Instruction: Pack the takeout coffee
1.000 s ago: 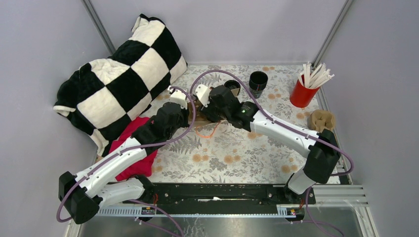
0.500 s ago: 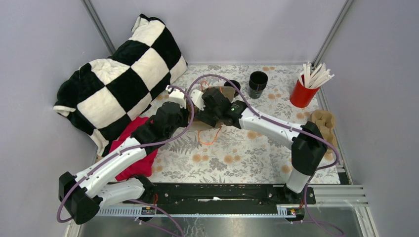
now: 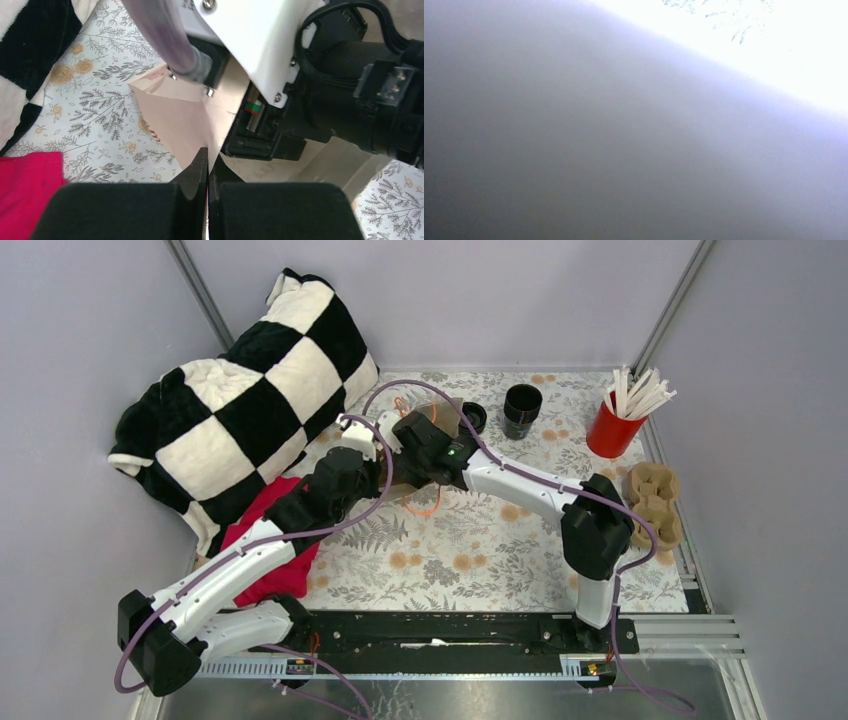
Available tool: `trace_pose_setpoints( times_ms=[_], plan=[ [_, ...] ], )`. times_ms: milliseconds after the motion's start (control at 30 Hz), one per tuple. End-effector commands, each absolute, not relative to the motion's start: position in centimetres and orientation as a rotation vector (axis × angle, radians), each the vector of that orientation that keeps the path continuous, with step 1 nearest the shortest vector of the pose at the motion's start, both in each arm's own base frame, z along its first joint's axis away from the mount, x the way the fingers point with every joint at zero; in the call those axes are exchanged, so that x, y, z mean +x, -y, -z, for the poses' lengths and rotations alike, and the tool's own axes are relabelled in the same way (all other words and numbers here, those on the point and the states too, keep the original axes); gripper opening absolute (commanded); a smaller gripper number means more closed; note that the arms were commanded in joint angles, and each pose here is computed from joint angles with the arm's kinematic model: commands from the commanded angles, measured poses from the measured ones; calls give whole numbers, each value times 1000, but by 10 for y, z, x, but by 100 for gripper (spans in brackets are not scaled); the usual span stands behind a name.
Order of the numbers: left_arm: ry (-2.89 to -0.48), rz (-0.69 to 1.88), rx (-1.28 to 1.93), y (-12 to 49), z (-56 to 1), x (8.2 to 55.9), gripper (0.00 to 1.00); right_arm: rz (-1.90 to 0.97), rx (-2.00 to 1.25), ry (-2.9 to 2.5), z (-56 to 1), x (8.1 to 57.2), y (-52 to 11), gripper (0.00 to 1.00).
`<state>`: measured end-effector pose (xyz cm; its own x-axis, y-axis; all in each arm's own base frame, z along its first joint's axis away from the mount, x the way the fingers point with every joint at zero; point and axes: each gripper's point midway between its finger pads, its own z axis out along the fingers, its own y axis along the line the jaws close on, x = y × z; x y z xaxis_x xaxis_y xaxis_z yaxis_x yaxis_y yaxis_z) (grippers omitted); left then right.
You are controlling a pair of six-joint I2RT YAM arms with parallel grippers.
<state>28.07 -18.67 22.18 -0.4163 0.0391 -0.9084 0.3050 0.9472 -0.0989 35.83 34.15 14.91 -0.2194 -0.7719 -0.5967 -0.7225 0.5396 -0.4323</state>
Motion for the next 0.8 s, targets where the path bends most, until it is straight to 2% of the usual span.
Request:
trace_pose_setpoints(
  times_ms=[0, 233, 400, 567, 767],
  plan=[
    [-1942, 420, 295, 206, -235, 272, 0, 129, -991, -2049, -142, 376, -337, 84],
    [-1943, 420, 291, 206, -235, 272, 0, 32, -953, -2043, -129, 374, -349, 79],
    [-1948, 377, 259, 197, -234, 274, 0, 58, -1054, -2039, -121, 371, -347, 68],
    [-1953, 237, 191, 175, -231, 282, 0, 51, -1232, -1966, -130, 349, -331, 72],
    [-1886, 258, 179, 175, -244, 285, 0, -63, -1443, -1910, -140, 314, -324, 73]
  ],
)
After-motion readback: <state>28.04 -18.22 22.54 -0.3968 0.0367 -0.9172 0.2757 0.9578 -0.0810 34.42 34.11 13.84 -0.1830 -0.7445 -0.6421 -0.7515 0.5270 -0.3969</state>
